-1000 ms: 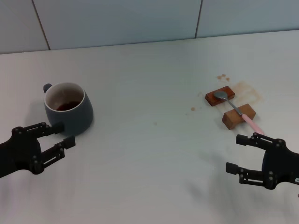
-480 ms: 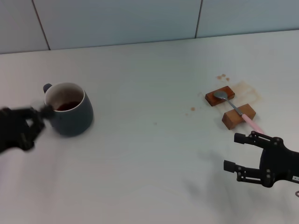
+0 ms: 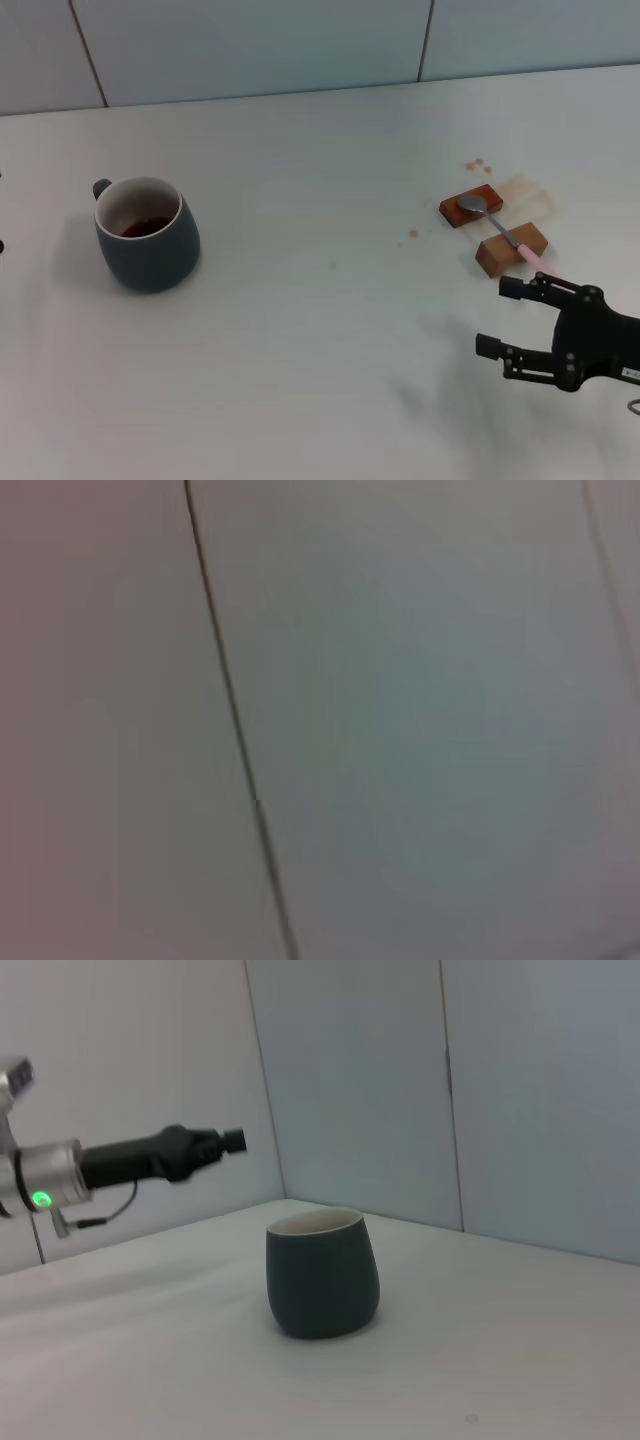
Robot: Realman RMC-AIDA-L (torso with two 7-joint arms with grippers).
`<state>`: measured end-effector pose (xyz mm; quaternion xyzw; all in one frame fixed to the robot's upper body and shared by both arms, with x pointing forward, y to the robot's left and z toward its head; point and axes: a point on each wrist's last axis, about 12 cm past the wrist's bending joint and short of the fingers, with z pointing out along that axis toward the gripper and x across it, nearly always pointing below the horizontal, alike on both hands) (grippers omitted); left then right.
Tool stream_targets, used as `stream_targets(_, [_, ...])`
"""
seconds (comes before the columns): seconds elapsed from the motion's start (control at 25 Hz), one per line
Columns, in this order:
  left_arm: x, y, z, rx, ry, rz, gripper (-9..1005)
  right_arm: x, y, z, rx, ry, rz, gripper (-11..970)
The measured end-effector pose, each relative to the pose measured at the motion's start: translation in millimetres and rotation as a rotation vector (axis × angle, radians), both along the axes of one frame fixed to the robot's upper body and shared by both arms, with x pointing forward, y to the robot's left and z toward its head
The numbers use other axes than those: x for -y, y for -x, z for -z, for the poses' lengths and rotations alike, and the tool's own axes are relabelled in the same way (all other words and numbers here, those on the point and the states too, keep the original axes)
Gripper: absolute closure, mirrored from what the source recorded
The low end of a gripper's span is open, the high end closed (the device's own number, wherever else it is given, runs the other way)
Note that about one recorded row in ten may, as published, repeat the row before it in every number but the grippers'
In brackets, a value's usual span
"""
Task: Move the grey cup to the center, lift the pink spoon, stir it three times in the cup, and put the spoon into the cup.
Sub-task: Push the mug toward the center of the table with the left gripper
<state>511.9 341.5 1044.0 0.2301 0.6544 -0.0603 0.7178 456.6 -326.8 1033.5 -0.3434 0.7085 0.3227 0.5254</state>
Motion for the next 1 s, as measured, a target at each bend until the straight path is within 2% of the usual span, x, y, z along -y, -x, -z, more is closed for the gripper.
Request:
stream_targets(0.2, [17, -7.6, 21.2, 0.047, -0.334, -0.105, 996, -1, -1.0, 0.5, -0.001, -0.001, 0.005, 131])
stream_targets(0.44, [32, -17.7, 36.9, 0.029, -0.64, -0.091, 994, -1, -1.6, 0.8, -0.002, 0.0, 0.007, 131])
stream_targets(0.64, [40, -23.2, 40.6, 0.024, -0.734, -0.049, 992, -1, -1.6, 0.8, -0.002, 0.001, 0.007, 132])
stream_targets(1.0, [67, -22.9, 44.0, 0.053, -0.749, 0.109, 989, 0, -2.1, 0.1, 0.001, 0.004, 0.009, 131])
